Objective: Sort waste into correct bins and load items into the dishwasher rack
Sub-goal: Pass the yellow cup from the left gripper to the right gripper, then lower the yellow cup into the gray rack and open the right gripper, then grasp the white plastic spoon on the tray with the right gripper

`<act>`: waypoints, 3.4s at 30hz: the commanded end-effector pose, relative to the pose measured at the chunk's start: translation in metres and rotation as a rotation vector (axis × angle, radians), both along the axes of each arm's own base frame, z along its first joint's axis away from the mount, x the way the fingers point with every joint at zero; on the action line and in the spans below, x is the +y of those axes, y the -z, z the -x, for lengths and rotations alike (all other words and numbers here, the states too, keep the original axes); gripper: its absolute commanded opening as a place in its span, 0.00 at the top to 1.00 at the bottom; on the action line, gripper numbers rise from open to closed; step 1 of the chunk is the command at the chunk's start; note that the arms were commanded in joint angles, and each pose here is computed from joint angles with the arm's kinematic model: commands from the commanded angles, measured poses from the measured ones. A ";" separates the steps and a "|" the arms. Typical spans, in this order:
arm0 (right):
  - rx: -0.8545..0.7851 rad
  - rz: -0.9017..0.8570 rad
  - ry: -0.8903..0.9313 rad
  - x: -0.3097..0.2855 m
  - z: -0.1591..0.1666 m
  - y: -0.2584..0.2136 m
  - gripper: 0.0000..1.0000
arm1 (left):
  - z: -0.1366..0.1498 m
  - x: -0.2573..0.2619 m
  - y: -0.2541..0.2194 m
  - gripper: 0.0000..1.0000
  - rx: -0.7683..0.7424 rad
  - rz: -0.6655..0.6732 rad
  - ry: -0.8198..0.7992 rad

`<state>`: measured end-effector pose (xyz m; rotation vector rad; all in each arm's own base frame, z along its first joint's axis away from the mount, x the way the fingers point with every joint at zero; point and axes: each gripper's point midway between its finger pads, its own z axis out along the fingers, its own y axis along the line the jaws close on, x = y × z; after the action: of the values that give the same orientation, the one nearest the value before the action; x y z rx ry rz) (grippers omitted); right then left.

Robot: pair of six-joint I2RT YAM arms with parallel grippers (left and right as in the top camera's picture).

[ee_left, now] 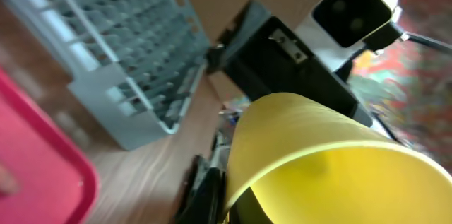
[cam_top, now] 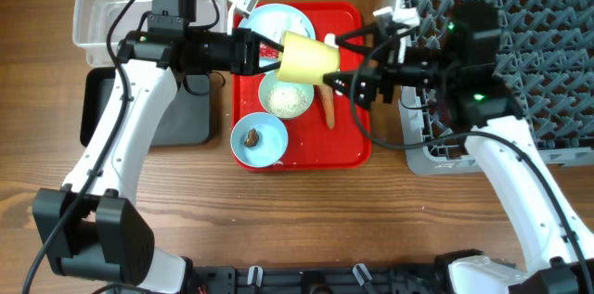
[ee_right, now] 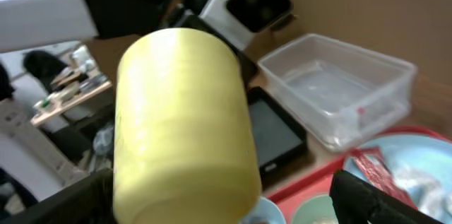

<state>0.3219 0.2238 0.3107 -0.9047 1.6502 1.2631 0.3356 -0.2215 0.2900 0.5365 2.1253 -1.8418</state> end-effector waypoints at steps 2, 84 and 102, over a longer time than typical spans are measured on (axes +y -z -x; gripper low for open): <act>-0.066 -0.028 -0.100 0.018 0.014 -0.011 0.02 | 0.014 0.001 -0.023 0.96 -0.003 0.105 0.077; 1.212 1.033 1.058 -0.261 0.025 0.189 0.16 | -0.081 0.093 0.114 0.35 -0.114 -0.888 -0.593; 0.522 0.687 0.866 -0.106 -0.100 0.055 0.24 | -0.080 0.094 0.114 0.30 -0.112 -0.895 -0.595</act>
<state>0.4130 0.0674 0.2588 -0.0007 2.6044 0.2179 0.4175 -0.1280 0.1771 0.1132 2.5605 -0.5188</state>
